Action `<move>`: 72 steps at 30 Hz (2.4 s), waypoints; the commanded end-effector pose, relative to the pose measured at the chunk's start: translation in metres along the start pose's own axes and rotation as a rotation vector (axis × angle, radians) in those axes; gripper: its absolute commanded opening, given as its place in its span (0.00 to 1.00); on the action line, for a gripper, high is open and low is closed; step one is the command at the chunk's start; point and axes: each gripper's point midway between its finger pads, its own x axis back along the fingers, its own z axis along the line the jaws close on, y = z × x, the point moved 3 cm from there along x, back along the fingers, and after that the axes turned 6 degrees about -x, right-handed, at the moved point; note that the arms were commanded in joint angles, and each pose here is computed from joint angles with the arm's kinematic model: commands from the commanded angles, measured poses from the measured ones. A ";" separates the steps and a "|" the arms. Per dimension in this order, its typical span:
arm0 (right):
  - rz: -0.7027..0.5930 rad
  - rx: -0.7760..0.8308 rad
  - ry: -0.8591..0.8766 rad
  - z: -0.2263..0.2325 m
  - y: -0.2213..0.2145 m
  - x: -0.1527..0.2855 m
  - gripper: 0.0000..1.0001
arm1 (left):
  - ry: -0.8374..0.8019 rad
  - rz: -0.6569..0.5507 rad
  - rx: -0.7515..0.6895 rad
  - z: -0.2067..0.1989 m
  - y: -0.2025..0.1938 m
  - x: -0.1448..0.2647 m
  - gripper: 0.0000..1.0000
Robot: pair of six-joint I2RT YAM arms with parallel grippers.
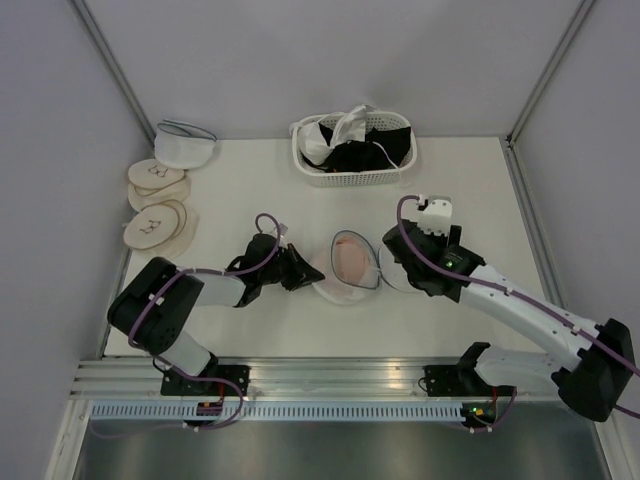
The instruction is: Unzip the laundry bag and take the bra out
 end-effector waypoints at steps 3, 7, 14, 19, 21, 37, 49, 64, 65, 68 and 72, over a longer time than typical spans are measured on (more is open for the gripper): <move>0.032 0.016 0.531 0.075 -0.001 0.021 0.81 | -0.125 0.077 -0.107 -0.016 -0.002 -0.006 0.02; 0.094 0.080 0.635 0.104 -0.019 0.015 0.79 | -0.186 0.120 -0.154 -0.020 -0.006 -0.009 0.02; 0.172 0.131 0.732 0.131 -0.047 -0.004 0.76 | -0.202 0.183 -0.195 -0.016 -0.009 -0.010 0.02; 0.215 0.160 0.708 0.131 -0.064 -0.019 0.74 | -0.176 0.197 -0.187 -0.008 -0.006 -0.010 0.02; 0.226 0.163 0.713 0.131 -0.071 -0.023 0.74 | -0.178 0.202 -0.184 -0.007 -0.006 -0.010 0.02; 0.289 0.214 0.740 0.144 -0.107 -0.048 0.44 | -0.201 0.249 -0.175 -0.002 -0.011 -0.018 0.02; 0.262 0.175 0.804 0.138 -0.083 -0.021 0.00 | -0.187 0.248 -0.161 0.002 -0.012 -0.020 0.03; 0.060 0.065 0.675 0.073 0.002 0.029 0.00 | -0.157 0.236 -0.120 0.006 -0.005 -0.020 0.25; 0.053 0.066 0.654 0.065 0.007 0.034 0.00 | -0.153 0.233 -0.109 0.007 -0.004 -0.020 0.29; 0.033 0.051 0.657 0.056 0.015 0.043 0.00 | -0.150 0.228 -0.098 0.008 -0.002 -0.020 0.34; 0.002 0.027 0.683 0.050 0.025 0.054 0.00 | -0.161 0.226 -0.078 0.006 -0.002 -0.021 0.39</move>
